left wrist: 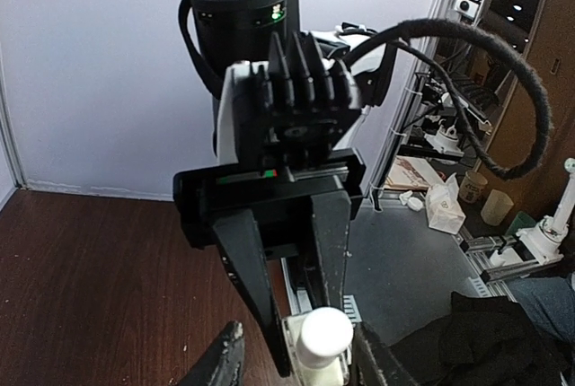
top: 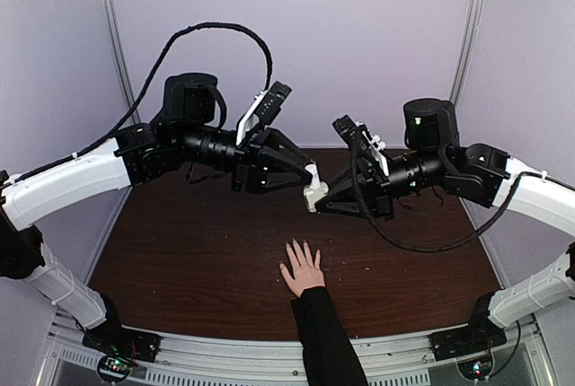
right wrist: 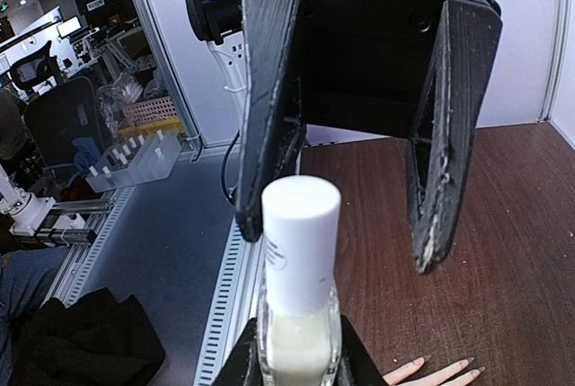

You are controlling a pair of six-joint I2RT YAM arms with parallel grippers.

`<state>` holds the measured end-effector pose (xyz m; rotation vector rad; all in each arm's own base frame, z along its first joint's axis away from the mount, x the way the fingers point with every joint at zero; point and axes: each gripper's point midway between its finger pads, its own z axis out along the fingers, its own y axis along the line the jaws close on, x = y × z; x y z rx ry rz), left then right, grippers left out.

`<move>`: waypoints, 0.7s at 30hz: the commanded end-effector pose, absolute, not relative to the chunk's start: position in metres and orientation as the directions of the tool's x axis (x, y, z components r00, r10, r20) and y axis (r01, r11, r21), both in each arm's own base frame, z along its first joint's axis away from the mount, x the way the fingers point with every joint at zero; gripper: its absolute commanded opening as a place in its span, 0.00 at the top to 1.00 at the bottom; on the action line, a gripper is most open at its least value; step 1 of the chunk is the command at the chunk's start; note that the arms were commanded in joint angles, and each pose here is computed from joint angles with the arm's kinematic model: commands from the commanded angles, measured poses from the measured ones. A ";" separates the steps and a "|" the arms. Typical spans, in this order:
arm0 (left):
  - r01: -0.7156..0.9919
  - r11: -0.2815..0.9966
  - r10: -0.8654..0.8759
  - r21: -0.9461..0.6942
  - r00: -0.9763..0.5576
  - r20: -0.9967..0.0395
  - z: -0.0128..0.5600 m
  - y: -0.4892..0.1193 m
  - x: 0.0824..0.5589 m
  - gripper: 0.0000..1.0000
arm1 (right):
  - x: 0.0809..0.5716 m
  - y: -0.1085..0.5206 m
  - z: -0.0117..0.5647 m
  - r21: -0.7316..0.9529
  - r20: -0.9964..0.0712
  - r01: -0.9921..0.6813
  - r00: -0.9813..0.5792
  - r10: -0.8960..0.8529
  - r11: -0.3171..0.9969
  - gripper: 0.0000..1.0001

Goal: Paint the nails
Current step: Unscrew the cap of the nail polish bottle.

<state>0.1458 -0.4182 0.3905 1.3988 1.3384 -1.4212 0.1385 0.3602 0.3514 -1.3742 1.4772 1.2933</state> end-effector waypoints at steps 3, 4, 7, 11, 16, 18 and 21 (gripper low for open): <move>0.951 -0.284 0.119 -0.125 -0.095 -0.988 0.401 -0.429 0.132 0.63 | 0.134 0.363 0.370 0.178 -0.967 -0.976 -0.150 -0.205 -0.126 1.00; 0.949 -0.288 0.120 -0.127 -0.096 -0.988 0.401 -0.430 0.131 0.67 | 0.134 0.363 0.371 0.177 -0.968 -0.976 -0.149 -0.203 -0.129 1.00; 0.945 -0.300 0.120 -0.131 -0.099 -0.988 0.400 -0.432 0.129 0.77 | 0.134 0.363 0.371 0.177 -0.969 -0.976 -0.149 -0.199 -0.129 1.00; 0.943 -0.303 0.118 -0.137 -0.105 -0.987 0.400 -0.431 0.129 0.92 | 0.134 0.363 0.371 0.177 -0.969 -0.976 -0.150 -0.198 -0.129 1.00; 0.944 -0.297 0.109 -0.142 -0.114 -0.987 0.401 -0.430 0.129 1.00 | 0.136 0.363 0.367 0.179 -0.967 -0.977 -0.153 -0.204 -0.118 1.00; 0.947 -0.286 0.110 -0.148 -0.121 -0.987 0.401 -0.431 0.131 1.00 | 0.138 0.363 0.366 0.176 -0.967 -0.979 -0.152 -0.205 -0.103 1.00; 0.956 -0.244 0.116 -0.165 -0.140 -0.983 0.398 -0.434 0.138 1.00 | 0.147 0.362 0.362 0.162 -0.965 -0.986 -0.149 -0.218 -0.044 1.00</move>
